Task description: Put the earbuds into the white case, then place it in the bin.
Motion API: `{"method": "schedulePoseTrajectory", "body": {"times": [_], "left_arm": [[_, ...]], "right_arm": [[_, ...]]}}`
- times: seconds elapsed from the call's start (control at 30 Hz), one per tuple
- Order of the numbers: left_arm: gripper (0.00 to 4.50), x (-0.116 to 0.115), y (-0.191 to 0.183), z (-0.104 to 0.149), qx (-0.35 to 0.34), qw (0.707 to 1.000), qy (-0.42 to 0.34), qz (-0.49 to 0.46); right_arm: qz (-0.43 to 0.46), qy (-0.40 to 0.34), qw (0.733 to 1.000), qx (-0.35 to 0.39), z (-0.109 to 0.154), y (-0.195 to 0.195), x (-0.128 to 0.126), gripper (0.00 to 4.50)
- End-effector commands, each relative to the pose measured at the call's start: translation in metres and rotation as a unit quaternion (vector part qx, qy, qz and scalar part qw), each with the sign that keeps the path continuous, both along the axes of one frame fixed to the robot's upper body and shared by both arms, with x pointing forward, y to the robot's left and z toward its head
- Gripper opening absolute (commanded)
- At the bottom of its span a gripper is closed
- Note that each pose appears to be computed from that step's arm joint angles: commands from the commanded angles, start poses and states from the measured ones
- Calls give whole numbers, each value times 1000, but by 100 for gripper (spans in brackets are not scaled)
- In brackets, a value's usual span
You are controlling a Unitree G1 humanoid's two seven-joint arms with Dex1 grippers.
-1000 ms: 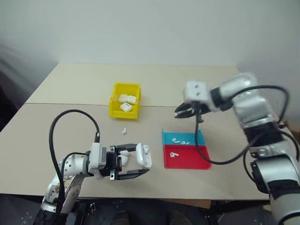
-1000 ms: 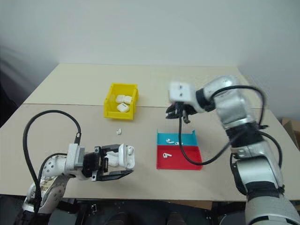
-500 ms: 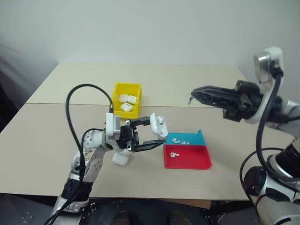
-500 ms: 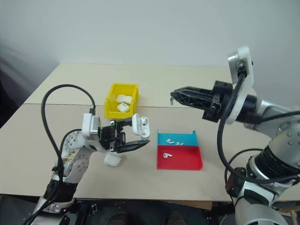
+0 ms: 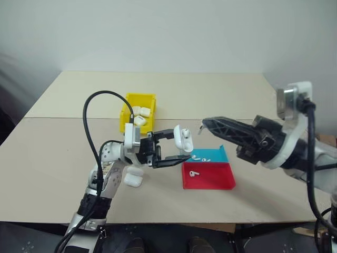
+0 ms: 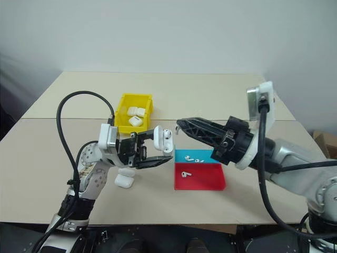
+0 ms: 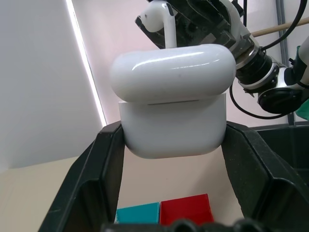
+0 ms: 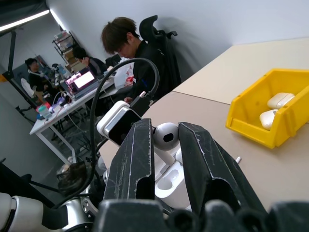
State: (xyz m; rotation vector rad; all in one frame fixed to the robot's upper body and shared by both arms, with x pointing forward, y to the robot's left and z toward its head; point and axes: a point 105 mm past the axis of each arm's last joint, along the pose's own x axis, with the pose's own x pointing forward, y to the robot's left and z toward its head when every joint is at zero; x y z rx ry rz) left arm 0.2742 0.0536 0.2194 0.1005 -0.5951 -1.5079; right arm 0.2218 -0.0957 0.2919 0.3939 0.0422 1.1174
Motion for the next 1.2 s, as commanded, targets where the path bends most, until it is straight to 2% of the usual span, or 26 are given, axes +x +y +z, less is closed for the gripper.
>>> {"method": "schedulePoseTrajectory", "body": {"times": [0.03,0.77,1.2], "left_arm": [[276,-7,-1,9,-10,1000,-20,-1],[276,-8,1,6,-6,1000,-21,13],[276,-11,-1,4,-8,1000,-19,11]], "right_arm": [[13,-13,1000,14,7,7,-8,89],[21,32,999,-22,-17,13,-9,89],[20,36,999,-35,-21,14,-11,89]]}}
